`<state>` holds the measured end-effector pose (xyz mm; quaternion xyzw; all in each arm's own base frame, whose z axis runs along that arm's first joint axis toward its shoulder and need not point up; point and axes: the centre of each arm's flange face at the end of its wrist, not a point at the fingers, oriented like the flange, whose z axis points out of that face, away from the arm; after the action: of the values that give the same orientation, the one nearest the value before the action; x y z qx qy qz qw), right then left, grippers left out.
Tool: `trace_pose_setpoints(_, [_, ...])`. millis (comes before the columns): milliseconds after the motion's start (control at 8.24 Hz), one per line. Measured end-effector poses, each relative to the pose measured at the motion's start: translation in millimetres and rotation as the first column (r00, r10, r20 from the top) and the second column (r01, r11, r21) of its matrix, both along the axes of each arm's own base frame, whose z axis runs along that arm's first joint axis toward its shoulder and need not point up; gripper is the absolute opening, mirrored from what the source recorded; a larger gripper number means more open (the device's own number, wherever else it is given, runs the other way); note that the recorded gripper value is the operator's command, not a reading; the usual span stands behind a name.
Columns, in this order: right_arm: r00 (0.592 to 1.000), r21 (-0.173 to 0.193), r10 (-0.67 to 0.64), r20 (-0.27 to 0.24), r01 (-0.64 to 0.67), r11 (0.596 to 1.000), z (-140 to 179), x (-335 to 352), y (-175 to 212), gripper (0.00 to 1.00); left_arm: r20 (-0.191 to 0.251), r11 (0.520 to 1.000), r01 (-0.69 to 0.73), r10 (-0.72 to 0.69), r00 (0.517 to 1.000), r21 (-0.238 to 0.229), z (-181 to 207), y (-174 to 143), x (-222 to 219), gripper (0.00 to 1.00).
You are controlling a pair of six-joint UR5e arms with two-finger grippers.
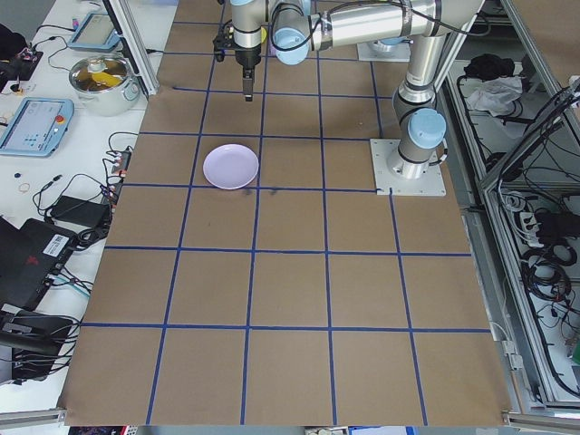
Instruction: Sort blocks by color into plates
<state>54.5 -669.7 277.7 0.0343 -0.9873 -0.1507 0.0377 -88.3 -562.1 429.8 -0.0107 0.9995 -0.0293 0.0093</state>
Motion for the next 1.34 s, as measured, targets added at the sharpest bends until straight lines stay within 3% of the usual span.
trace_pose_setpoints(364, [1.000, 0.031, 0.011, -0.019, -0.011, 0.999, 2, 65, 45, 1.00, 0.000, 1.000, 0.000, 0.000, 1.000, 0.000, 0, 0, 0, 1.00])
trace_pose_setpoints(729, [0.995, -0.060, 0.097, -0.015, -0.098, 0.993, -36, 65, 87, 1.00, 0.000, 1.000, 0.000, 0.000, 1.000, 0.000, 0, 0, 0, 1.00])
trace_pose_setpoints(850, [0.993, -0.073, 0.114, -0.016, -0.115, 0.991, -42, 62, 92, 1.00, 0.000, 1.000, 0.000, 0.000, 1.000, -0.001, 0, 0, 0, 1.00])
trace_pose_setpoints(1336, [0.985, -0.032, 0.153, -0.078, -0.155, 0.987, -55, 52, 107, 1.00, 0.000, 1.000, 0.000, 0.000, 1.000, -0.001, 0, 0, 0, 1.00])
